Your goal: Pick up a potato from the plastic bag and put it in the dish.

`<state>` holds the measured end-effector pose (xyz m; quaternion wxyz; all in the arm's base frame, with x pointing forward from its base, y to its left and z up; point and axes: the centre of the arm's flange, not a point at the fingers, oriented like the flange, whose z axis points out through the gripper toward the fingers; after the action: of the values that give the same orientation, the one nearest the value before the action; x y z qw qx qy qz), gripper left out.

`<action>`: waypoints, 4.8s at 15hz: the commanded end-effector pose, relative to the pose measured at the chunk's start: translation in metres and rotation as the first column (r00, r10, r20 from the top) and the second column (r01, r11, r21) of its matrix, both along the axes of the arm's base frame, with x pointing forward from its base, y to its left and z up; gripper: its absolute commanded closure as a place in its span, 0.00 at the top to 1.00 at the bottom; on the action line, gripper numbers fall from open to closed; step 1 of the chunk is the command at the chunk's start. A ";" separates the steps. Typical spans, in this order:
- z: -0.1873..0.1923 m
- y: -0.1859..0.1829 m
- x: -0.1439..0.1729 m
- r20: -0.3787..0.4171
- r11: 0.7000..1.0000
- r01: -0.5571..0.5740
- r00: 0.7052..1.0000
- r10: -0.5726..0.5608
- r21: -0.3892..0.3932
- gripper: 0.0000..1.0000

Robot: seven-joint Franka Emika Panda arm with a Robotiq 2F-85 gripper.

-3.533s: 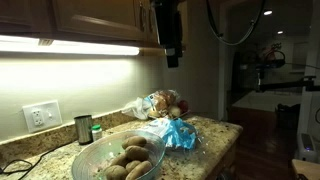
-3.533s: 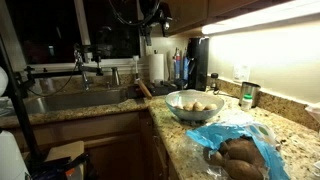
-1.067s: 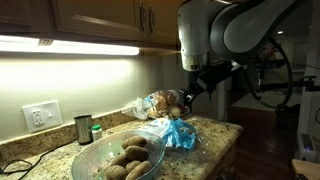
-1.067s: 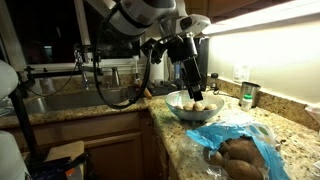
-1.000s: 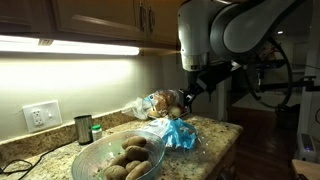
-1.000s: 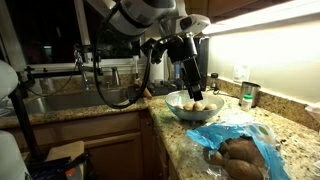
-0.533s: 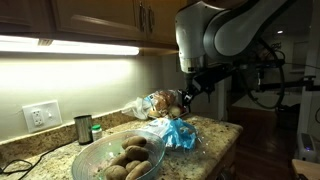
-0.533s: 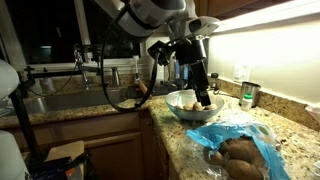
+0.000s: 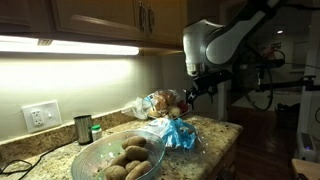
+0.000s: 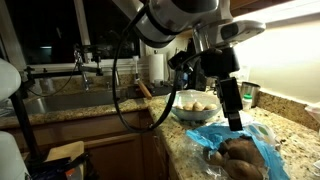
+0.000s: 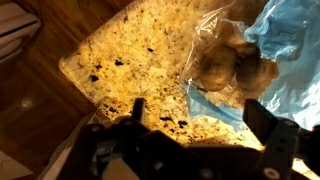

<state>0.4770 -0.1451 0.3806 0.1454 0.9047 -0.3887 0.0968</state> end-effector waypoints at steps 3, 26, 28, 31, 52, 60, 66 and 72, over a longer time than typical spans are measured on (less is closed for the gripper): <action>-0.025 -0.051 0.026 0.054 0.986 -0.011 0.999 0.002 0.166 1.00; -0.099 -0.080 0.070 -0.103 0.933 -0.027 0.992 0.069 0.360 1.00; -0.103 -0.084 0.067 -0.121 0.936 -0.010 0.991 0.056 0.352 1.00; -0.103 -0.088 0.063 -0.133 0.942 0.002 0.990 0.045 0.336 1.00; -0.133 -0.089 0.071 -0.157 0.951 -0.024 0.985 0.075 0.307 1.00; -0.141 -0.090 0.080 -0.165 0.950 -0.023 0.983 0.078 0.313 1.00; -0.148 -0.092 0.089 -0.169 0.949 -0.026 0.982 0.083 0.313 1.00; -0.154 -0.088 0.098 -0.194 0.948 -0.019 0.977 0.084 0.317 0.84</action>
<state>0.5685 -0.2359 0.2288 0.0325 0.9326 -0.3569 -0.0422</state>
